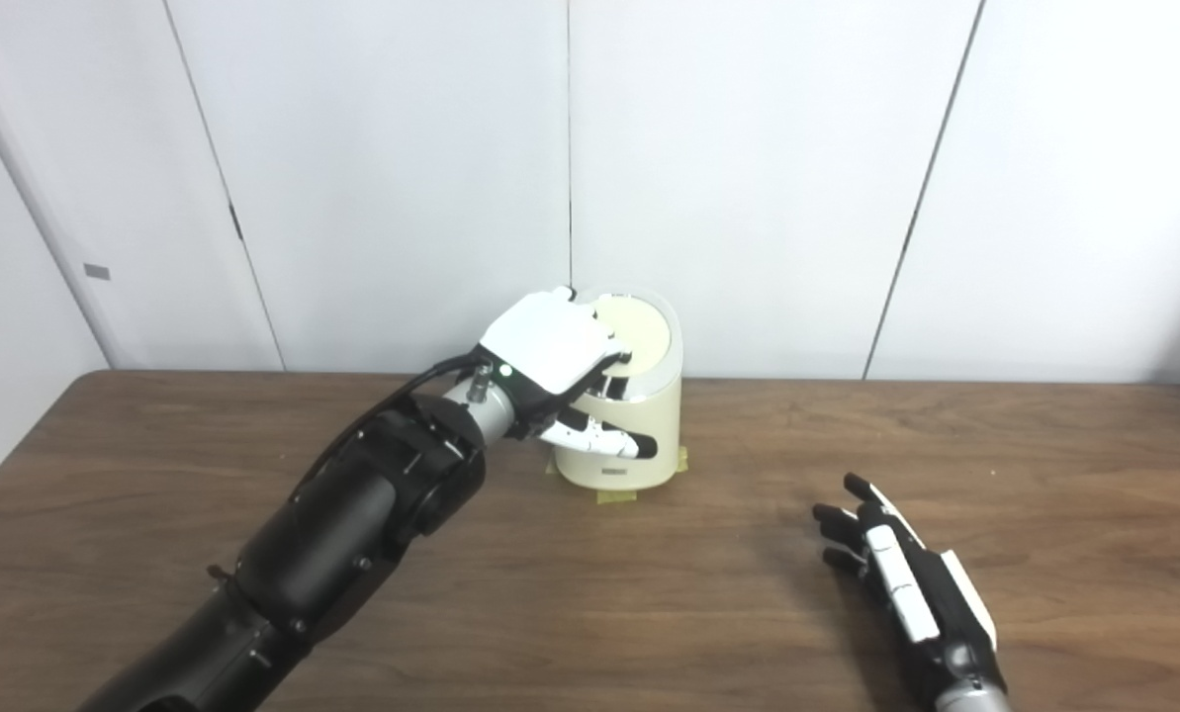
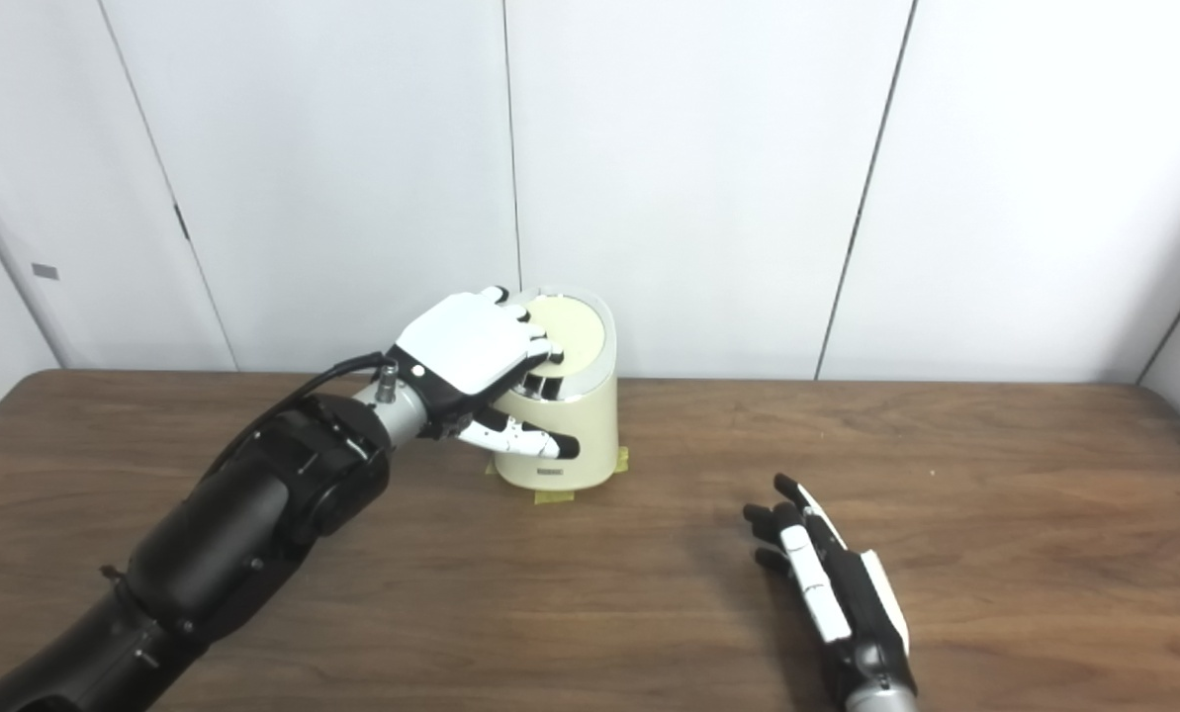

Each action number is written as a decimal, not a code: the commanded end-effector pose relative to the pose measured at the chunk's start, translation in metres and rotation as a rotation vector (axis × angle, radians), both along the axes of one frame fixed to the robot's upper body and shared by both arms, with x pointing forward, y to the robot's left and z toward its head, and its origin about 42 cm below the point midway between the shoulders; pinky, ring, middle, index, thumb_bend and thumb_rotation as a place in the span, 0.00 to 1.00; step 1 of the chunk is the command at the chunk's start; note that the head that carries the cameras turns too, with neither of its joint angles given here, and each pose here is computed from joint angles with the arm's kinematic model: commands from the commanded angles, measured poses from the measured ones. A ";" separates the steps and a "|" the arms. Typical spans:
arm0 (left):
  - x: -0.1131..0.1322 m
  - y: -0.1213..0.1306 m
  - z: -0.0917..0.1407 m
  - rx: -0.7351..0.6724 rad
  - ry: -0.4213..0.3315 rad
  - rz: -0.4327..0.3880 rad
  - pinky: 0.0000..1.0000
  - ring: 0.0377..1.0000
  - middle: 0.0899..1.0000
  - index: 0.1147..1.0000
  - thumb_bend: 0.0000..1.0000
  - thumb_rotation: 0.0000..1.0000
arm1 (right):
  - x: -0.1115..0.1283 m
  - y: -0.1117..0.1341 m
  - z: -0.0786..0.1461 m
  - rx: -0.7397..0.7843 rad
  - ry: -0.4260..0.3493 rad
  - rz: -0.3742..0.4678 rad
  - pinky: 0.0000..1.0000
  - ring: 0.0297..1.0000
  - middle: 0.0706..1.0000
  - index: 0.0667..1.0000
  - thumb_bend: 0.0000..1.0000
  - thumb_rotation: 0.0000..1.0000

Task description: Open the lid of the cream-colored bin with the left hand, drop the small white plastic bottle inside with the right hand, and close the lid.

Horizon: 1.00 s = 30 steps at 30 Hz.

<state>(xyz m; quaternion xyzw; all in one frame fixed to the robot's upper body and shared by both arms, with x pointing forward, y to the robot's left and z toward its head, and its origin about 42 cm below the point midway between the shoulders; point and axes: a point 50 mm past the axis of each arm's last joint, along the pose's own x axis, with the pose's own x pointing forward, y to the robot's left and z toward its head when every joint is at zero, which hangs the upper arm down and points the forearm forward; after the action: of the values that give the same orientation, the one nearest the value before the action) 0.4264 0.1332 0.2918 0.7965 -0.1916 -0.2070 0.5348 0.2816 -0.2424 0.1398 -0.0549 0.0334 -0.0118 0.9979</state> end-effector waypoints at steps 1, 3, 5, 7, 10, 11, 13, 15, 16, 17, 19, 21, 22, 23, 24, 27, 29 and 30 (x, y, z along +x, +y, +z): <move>0.002 0.014 -0.022 0.134 0.117 0.057 0.98 0.91 0.85 0.81 0.69 1.00 | 0.002 -0.002 0.010 0.005 -0.035 -0.013 0.86 0.84 0.78 0.92 0.50 0.89; 0.002 0.014 -0.024 0.150 0.127 0.059 0.98 0.91 0.85 0.80 0.70 1.00 | 0.002 -0.003 0.010 -0.018 -0.034 -0.015 0.85 0.84 0.78 0.92 0.51 0.91; 0.002 0.015 -0.025 0.162 0.138 0.061 0.98 0.91 0.85 0.80 0.70 1.00 | 0.003 -0.004 0.010 -0.015 -0.034 -0.017 0.87 0.85 0.78 0.92 0.53 0.92; 0.002 0.014 -0.027 0.174 0.149 0.066 0.98 0.91 0.85 0.80 0.71 1.00 | 0.003 -0.005 0.010 -0.010 -0.037 -0.017 0.87 0.85 0.78 0.92 0.54 0.91; 0.002 0.013 -0.030 0.181 0.167 0.072 0.98 0.91 0.85 0.80 0.72 1.00 | 0.004 -0.005 0.010 0.010 -0.038 -0.022 0.84 0.84 0.78 0.92 0.55 0.90; 0.002 0.013 -0.030 0.180 0.168 0.072 0.98 0.91 0.85 0.81 0.72 1.00 | 0.004 -0.005 0.010 0.013 -0.038 -0.022 0.84 0.84 0.78 0.91 0.55 0.89; 0.001 0.013 -0.029 0.172 0.169 0.071 0.98 0.91 0.85 0.80 0.72 1.00 | 0.004 -0.006 0.010 0.010 -0.037 -0.020 0.84 0.85 0.78 0.92 0.54 0.90; 0.000 0.013 -0.028 0.161 0.161 0.064 0.99 0.91 0.85 0.80 0.71 1.00 | 0.004 -0.006 0.010 0.009 -0.036 -0.021 0.84 0.85 0.78 0.92 0.55 0.90; 0.000 0.013 -0.028 0.159 0.157 0.062 0.98 0.91 0.85 0.80 0.71 1.00 | 0.004 -0.006 0.010 0.009 -0.035 -0.022 0.85 0.85 0.78 0.92 0.55 0.90; 0.000 0.014 -0.027 0.153 0.146 0.055 0.97 0.91 0.85 0.80 0.71 1.00 | 0.004 -0.006 0.010 0.006 -0.036 -0.021 0.85 0.85 0.78 0.92 0.55 0.90; -0.001 0.015 -0.026 0.141 0.132 0.048 0.95 0.89 0.84 0.80 0.70 1.00 | 0.005 -0.006 0.009 0.008 -0.038 -0.019 0.85 0.85 0.78 0.92 0.54 0.91; -0.002 0.017 -0.023 0.105 0.133 0.051 0.96 0.89 0.84 0.80 0.70 1.00 | 0.005 -0.007 0.009 0.005 -0.040 -0.019 0.84 0.85 0.78 0.92 0.54 0.91; -0.003 0.018 -0.021 0.078 0.135 0.053 0.96 0.89 0.83 0.80 0.69 1.00 | 0.005 -0.007 0.009 0.003 -0.039 -0.020 0.84 0.85 0.78 0.92 0.55 0.91; -0.003 0.019 -0.018 0.047 0.137 0.052 0.97 0.89 0.83 0.79 0.68 1.00 | 0.005 -0.007 0.009 0.005 -0.039 -0.021 0.84 0.85 0.78 0.92 0.55 0.91; -0.003 0.020 -0.014 0.009 0.141 0.050 0.97 0.89 0.83 0.79 0.67 1.00 | 0.005 -0.007 0.009 0.010 -0.038 -0.022 0.85 0.85 0.78 0.92 0.54 0.91; -0.004 0.023 0.002 -0.085 0.121 0.040 0.93 0.86 0.82 0.78 0.65 1.00 | 0.005 -0.008 0.008 0.013 -0.039 -0.019 0.85 0.85 0.79 0.92 0.55 0.90; -0.004 0.024 0.011 -0.131 0.089 0.027 0.94 0.86 0.82 0.78 0.64 1.00 | 0.005 -0.009 0.008 0.011 -0.039 -0.019 0.85 0.85 0.78 0.92 0.55 0.90; -0.004 0.025 0.016 -0.151 0.068 0.022 0.93 0.85 0.81 0.78 0.64 1.00 | 0.005 -0.009 0.008 0.012 -0.038 -0.020 0.84 0.85 0.78 0.92 0.55 0.90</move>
<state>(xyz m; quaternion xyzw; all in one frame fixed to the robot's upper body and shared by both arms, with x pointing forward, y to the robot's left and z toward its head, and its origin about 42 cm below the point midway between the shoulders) 0.4227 0.1522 0.3016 0.7480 -0.1812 -0.2177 0.6003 0.2819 -0.2474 0.1397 -0.0456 0.0351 -0.0200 0.9981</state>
